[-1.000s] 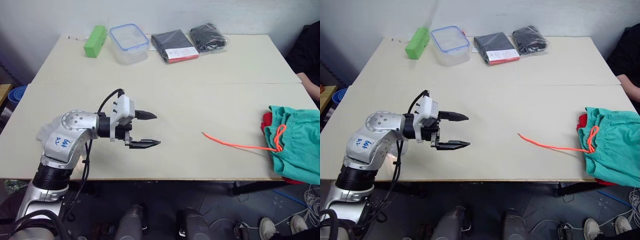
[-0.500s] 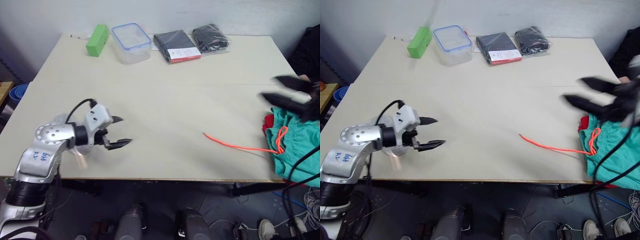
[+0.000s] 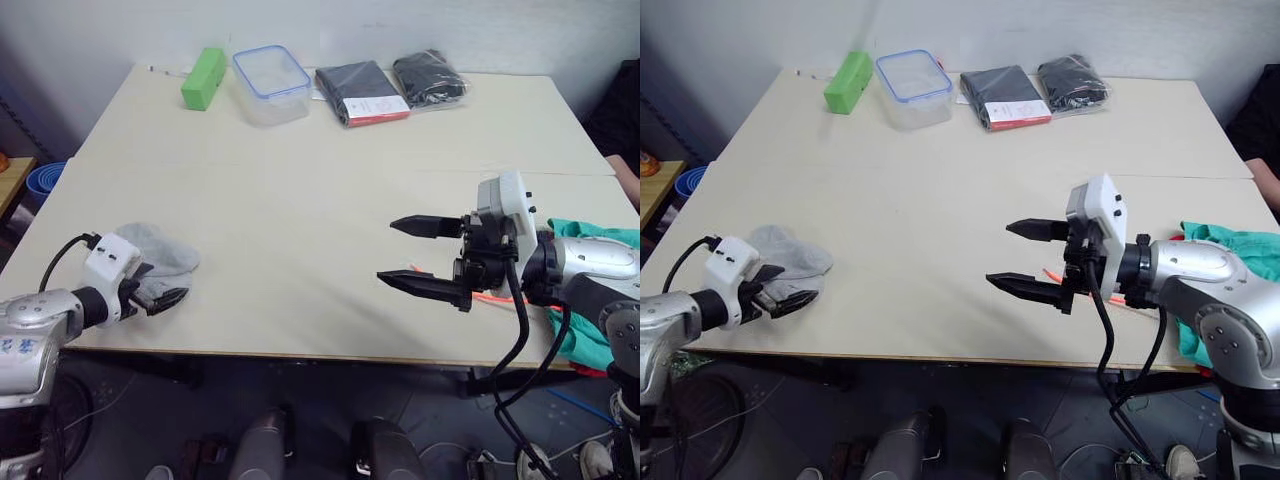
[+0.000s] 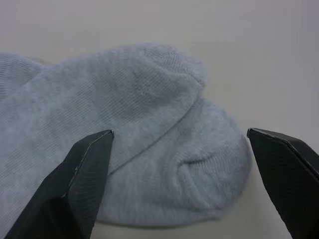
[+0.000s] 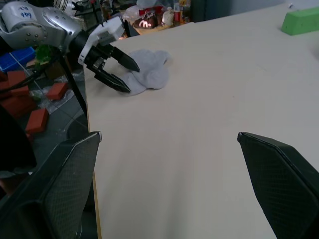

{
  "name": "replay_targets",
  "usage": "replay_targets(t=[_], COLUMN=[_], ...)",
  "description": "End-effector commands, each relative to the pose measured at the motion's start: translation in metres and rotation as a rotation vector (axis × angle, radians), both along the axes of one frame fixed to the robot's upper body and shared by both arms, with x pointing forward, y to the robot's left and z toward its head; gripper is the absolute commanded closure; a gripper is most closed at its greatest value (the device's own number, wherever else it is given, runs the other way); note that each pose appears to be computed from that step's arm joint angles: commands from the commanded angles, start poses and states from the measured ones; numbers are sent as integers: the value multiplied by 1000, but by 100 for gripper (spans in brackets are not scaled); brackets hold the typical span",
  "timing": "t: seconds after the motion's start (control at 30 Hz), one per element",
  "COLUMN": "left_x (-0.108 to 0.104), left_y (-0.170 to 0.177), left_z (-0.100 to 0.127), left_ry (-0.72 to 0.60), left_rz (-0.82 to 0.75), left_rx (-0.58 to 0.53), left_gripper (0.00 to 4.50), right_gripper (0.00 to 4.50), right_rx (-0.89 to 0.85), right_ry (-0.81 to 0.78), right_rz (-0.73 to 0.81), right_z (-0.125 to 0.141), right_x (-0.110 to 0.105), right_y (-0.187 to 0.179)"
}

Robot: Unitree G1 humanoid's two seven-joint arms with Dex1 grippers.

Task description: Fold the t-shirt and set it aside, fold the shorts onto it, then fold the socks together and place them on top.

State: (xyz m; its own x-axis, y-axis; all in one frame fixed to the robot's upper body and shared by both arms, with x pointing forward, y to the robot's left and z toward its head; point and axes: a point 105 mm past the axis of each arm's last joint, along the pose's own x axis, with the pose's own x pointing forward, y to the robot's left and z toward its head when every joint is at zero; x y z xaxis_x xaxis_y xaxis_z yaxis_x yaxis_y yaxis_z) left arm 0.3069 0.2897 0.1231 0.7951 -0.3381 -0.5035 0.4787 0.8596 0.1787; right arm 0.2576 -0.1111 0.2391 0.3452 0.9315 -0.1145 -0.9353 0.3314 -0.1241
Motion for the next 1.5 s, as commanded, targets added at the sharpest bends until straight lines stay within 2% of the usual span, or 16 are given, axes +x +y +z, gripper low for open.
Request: replay_targets(t=[0.03, 0.1, 0.37, 0.5, 0.53, 0.7, 0.8, 1.0, 1.13, 1.2, 1.33, 1.5], left_x=[2, 2, -9, -6, -7, 0, 6, 19, 30, 32, 21, 6], left_y=[16, 23, 16, -49, -61, -120, -160, -198, -222, -228, -239, -224], left_z=[-12, -16, -12, 3, 4, 5, 14, 6, 6, 7, 17, 38], left_ry=[75, 108, 196, 178, 183, 179, 162, 165, 161, 159, 169, 174], left_rz=[37, 58, 31, -103, -133, -240, -325, -373, -374, -376, -441, -492], left_rx=[28, 19, -52, -209, -211, -175, -212, -170, -203, -219, -287, -302], left_gripper=[19, 62, 316, 440, 448, 448, 448, 448, 448, 390, 276, 117], right_gripper=[1, 0, 0, 0, 0, 0, 0, 0, 0, 0, 0, 0], right_rx=[-4, -2, -6, -58, -63, -95, -120, -143, -181, -202, -248, -289], right_ry=[-38, -39, -49, -80, -83, -97, -106, -114, -130, -143, -175, -209], right_rz=[24, 25, -8, -34, -41, -46, -51, -55, -89, -100, -103, -103], right_z=[3, 2, -1, -9, -11, -17, -21, -27, -34, -39, -49, -57], right_x=[-3, -3, -1, 2, 3, 3, 3, 2, 7, 9, 9, 9], right_y=[6, 7, 5, 0, 0, -2, -2, -3, -7, -7, -6, -7])
